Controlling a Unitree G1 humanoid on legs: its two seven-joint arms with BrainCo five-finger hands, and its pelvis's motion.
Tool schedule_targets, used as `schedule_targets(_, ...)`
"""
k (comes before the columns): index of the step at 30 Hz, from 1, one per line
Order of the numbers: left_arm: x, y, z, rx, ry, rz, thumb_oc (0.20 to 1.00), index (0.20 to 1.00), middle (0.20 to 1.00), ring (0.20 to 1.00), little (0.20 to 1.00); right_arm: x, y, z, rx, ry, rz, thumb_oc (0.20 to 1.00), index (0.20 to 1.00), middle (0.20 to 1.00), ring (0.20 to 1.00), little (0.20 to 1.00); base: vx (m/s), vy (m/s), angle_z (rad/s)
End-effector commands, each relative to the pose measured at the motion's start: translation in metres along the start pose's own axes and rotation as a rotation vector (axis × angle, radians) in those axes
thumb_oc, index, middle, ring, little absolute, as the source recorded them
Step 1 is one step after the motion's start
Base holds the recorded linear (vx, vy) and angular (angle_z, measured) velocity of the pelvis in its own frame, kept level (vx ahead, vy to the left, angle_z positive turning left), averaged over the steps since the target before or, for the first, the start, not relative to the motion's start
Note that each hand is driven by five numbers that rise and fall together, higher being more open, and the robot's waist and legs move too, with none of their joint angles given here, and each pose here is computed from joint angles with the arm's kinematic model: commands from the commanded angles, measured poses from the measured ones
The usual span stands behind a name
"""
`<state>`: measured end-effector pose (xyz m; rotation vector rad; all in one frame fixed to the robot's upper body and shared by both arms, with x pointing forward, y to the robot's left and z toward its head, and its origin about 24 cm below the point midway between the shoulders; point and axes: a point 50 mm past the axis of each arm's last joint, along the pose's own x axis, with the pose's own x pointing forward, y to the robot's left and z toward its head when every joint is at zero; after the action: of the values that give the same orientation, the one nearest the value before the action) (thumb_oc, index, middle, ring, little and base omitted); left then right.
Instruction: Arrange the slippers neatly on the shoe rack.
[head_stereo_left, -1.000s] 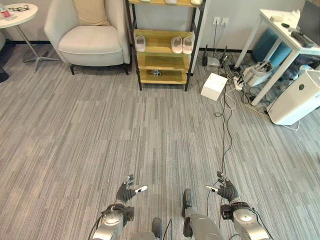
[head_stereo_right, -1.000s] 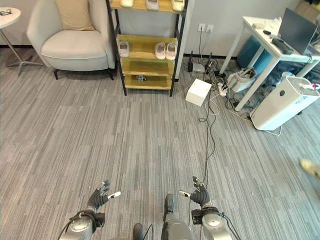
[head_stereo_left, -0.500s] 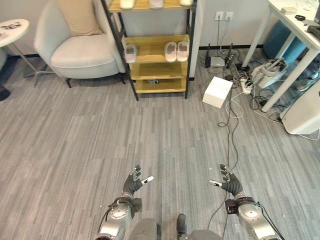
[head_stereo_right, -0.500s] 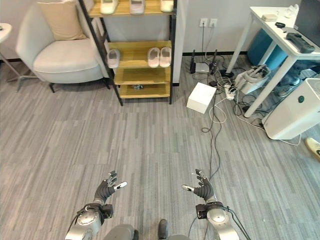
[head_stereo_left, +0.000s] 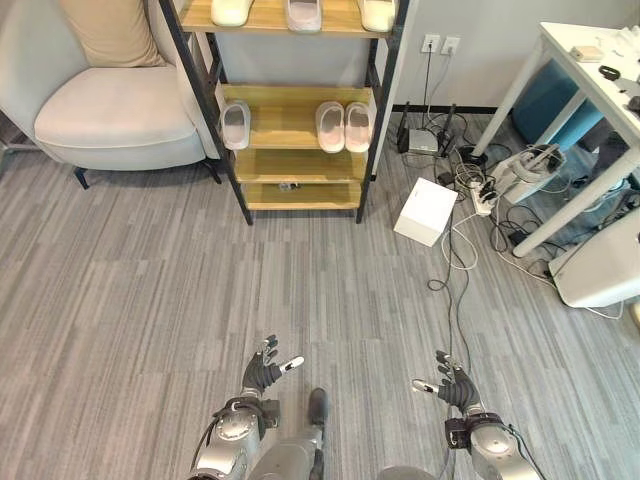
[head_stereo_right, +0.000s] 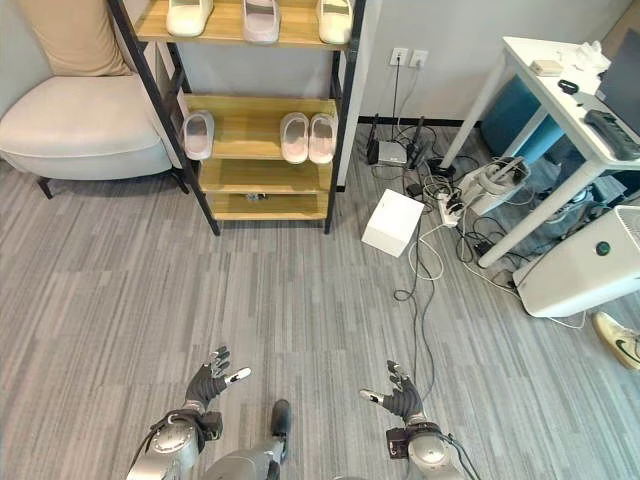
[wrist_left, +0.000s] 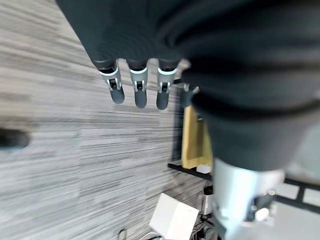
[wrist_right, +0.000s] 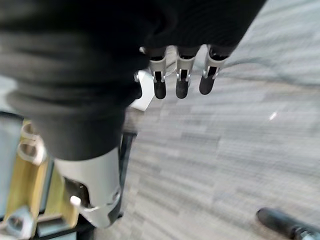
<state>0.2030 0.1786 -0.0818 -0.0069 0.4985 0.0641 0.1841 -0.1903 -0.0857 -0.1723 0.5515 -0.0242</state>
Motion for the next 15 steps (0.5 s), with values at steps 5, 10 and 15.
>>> schedule_targets(5, 0.004, -0.004, 0.028, 0.069, -0.134, -0.072, 1.000, 1.000, 1.000, 1.000, 1.000, 0.007, 0.006, 0.035, -0.019, -0.154, 0.055, 1.000, 1.000, 1.000, 1.000, 1.000, 0.23, 0.070, 0.00)
schedule_targets(10, 0.003, -0.006, 0.038, 0.070, -0.175, -0.096, 1.000, 1.000, 1.000, 1.000, 1.000, 0.007, 0.003, 0.033, -0.033, -0.139, 0.043, 1.000, 1.000, 1.000, 1.000, 1.000, 0.22, -0.129, -0.07)
schedule_targets(15, 0.008, -0.010, 0.042, 0.080, -0.184, -0.105, 1.000, 1.000, 1.000, 1.000, 1.000, 0.004, -0.004, 0.025, -0.031, -0.112, 0.029, 1.000, 1.000, 1.000, 1.000, 1.000, 0.35, -0.195, 0.12)
